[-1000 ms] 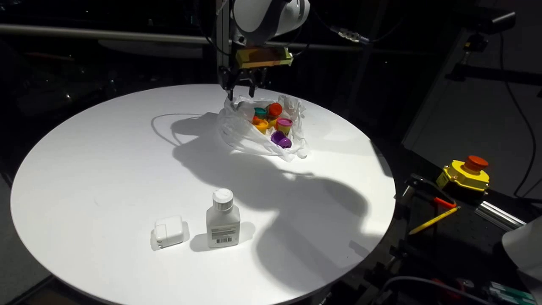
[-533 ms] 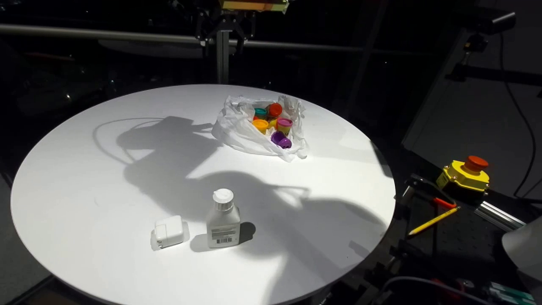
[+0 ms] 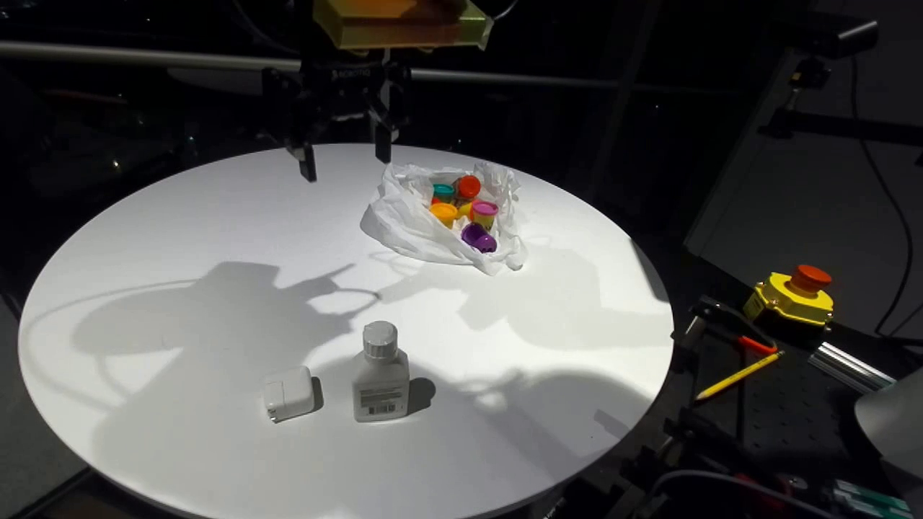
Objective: Pick up all the objects surrounding the white plate and arrange them on the plate
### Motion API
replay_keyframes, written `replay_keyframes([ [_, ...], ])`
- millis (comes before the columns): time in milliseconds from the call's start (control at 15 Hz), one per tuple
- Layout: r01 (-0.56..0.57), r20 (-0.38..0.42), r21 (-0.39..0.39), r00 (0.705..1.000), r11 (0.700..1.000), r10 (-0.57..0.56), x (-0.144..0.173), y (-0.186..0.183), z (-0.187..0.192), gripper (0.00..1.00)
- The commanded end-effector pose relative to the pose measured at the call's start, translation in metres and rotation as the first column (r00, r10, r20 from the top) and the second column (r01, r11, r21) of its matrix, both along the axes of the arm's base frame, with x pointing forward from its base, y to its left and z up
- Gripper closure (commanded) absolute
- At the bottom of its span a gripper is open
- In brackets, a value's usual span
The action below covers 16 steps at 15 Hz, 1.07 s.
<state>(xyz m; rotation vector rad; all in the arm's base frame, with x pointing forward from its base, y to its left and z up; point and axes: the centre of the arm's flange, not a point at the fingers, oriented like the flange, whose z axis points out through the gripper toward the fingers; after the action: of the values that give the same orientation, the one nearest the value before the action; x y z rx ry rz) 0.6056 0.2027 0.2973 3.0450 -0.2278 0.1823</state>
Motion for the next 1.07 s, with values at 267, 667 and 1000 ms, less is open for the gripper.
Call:
replay_keyframes([
  [267,-0.088,-0.27,0.031,0.958,0.996,0.093,-0.059,0.058,-0.066,0.0],
  [667,-0.229,-0.347,0.018,0.912,0.973,0.221,-0.087,0.083,-0.09,0.0],
  [1000,-0.337,-0.357,-0.022,0.882,0.941,0.307,-0.099,0.088,-0.105,0.0],
])
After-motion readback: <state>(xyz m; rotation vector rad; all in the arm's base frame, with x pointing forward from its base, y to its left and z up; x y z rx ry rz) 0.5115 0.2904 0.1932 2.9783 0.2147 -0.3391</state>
